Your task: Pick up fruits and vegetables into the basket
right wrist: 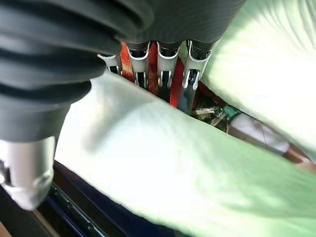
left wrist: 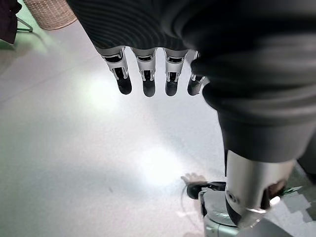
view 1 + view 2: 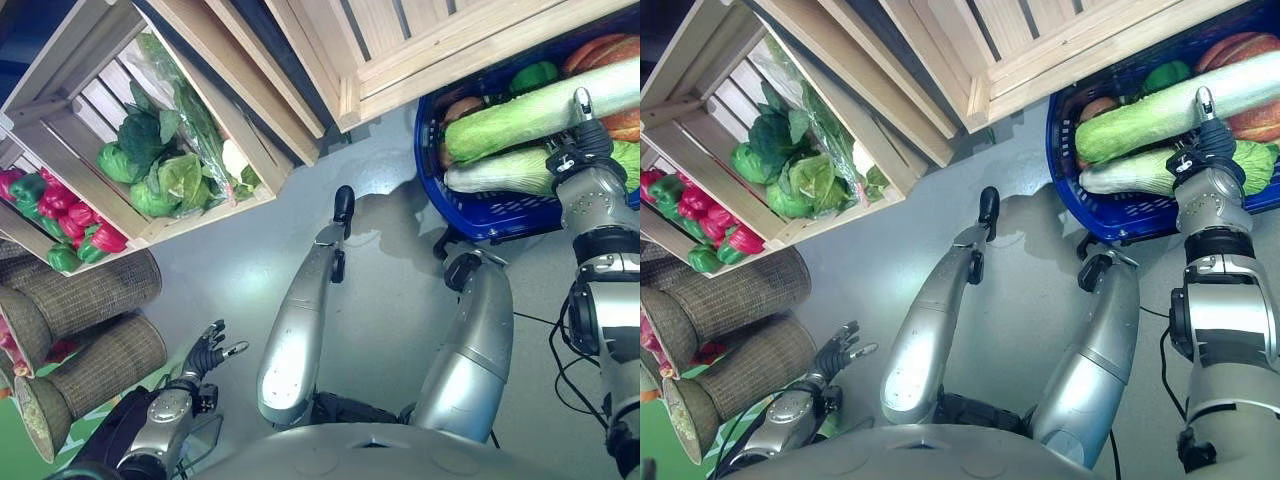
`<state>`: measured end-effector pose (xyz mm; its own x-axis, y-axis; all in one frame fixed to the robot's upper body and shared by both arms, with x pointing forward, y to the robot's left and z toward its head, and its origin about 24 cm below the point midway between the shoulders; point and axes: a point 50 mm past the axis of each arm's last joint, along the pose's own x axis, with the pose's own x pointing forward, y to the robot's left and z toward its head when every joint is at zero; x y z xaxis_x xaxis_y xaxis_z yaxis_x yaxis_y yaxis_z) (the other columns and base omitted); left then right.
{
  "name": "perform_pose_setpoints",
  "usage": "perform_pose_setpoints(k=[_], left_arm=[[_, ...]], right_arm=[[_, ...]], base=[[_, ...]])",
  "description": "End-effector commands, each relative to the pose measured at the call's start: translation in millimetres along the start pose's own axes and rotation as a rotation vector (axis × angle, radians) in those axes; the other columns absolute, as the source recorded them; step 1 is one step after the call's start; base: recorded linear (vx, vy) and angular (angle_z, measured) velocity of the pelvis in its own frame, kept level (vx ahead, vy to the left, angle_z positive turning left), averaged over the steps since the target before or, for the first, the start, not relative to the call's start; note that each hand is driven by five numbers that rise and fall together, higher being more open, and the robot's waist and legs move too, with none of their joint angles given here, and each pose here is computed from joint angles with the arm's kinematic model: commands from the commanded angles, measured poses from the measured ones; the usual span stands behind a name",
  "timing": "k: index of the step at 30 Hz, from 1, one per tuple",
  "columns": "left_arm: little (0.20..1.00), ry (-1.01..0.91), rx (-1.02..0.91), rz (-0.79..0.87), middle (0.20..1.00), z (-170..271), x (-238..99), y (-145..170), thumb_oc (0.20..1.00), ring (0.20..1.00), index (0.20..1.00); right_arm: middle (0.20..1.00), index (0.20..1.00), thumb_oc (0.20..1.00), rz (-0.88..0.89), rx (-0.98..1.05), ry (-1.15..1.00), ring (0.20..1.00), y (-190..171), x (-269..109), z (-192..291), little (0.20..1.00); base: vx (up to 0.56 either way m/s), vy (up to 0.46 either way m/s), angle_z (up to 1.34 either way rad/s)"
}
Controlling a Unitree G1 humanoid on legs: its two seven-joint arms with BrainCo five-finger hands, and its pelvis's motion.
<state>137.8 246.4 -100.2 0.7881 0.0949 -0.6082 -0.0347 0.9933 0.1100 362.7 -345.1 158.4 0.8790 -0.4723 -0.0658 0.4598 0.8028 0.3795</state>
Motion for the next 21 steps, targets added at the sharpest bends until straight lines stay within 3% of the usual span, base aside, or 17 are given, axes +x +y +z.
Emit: perform_pose_setpoints(k=[1, 4, 10, 15, 21], left_arm=[[1.000, -0.011, 0.022, 0.011, 1.000, -7, -7, -2, 1.000, 1.000, 1.000], [1.000, -0.086, -0.025, 0.031, 1.000, 3, -4, -6, 1.000, 1.000, 1.000], [1.000, -0.176, -0.097, 0.068, 1.000, 23, 6, -9, 1.000, 1.000, 1.000], [1.000, -0.143, -0.164, 0.102, 1.000, 25, 13, -4, 1.000, 1.000, 1.000], [1.000, -0.055, -0.178, 0.176, 1.000, 4, 8, 11, 1.000, 1.000, 1.000]], right_arm=[[1.000, 1.000, 1.000, -0.120, 0.037, -0.062, 1.000, -45, -5, 8, 1.000], [1.000, 1.000, 1.000, -0.143, 0.194, -0.041, 1.000, -54, -11, -15, 1.000], [1.000, 1.000, 1.000, -0.149, 0.239, -0.048, 1.000, -64, -35, -77, 1.000], [1.000, 1.000, 1.000, -0.018, 0.111, -0.073, 1.000, -61, -75, -122, 1.000], [1.000, 1.000, 1.000, 0.090, -0.084, 0.060, 1.000, -81, -127, -167, 1.000]], base=[[-0.02, 0.026, 0.03], [-0.02, 0.037, 0.01], [0.02, 0.061, -0.03], [0.01, 0.074, -0.10], [0.11, 0.016, -0.17]])
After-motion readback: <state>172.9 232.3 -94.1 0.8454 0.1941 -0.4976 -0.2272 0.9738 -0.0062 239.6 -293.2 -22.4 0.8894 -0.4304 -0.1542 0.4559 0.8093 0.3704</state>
